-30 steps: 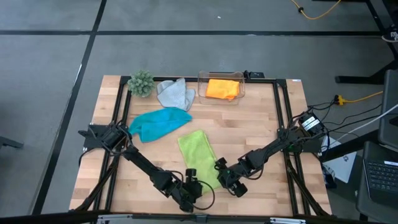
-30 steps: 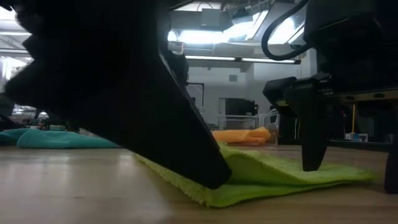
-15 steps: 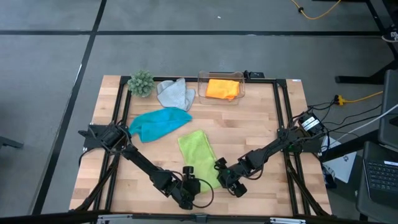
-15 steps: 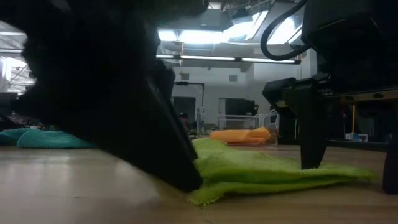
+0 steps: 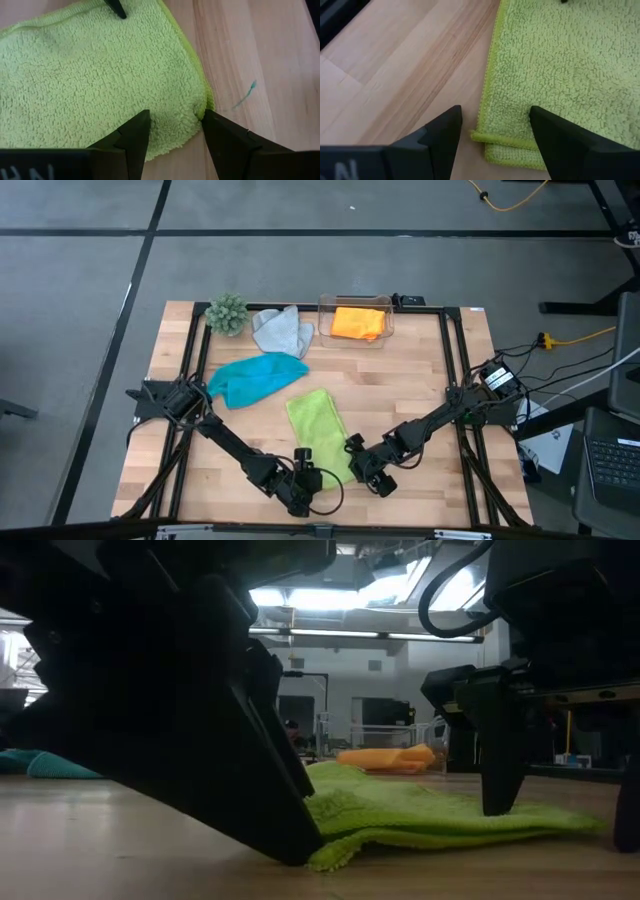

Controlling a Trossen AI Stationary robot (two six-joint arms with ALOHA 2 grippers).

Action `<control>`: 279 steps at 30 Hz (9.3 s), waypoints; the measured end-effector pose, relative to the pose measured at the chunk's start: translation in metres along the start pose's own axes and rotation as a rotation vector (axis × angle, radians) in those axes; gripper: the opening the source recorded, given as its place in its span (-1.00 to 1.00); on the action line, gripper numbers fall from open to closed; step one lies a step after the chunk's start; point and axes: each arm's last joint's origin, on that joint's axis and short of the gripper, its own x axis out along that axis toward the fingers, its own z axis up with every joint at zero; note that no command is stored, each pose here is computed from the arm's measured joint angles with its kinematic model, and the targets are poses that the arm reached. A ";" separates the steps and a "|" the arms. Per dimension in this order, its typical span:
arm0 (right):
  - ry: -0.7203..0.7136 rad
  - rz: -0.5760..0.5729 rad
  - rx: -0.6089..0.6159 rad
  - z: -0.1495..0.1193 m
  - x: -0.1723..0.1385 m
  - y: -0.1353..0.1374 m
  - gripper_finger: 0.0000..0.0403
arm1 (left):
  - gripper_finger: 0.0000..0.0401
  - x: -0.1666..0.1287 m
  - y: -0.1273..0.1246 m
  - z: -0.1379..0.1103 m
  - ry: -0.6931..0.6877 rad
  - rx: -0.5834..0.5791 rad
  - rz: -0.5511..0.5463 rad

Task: Fold microfiber towels
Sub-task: Fold the green microfiber cloth, then put the green microfiber cloth into the transparent bin

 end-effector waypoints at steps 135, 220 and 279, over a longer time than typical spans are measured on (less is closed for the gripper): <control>0.005 -0.641 0.022 0.058 -0.015 -0.114 -0.84 | -0.78 -0.046 0.050 0.020 0.543 0.172 0.492; -0.087 -0.264 0.225 0.020 0.042 -0.156 0.28 | -0.64 -0.126 -0.025 -0.016 0.405 -0.346 0.624; 0.125 -0.785 0.370 -0.101 -0.242 -0.308 -0.93 | -0.64 -0.119 -0.031 -0.010 0.252 -0.374 0.567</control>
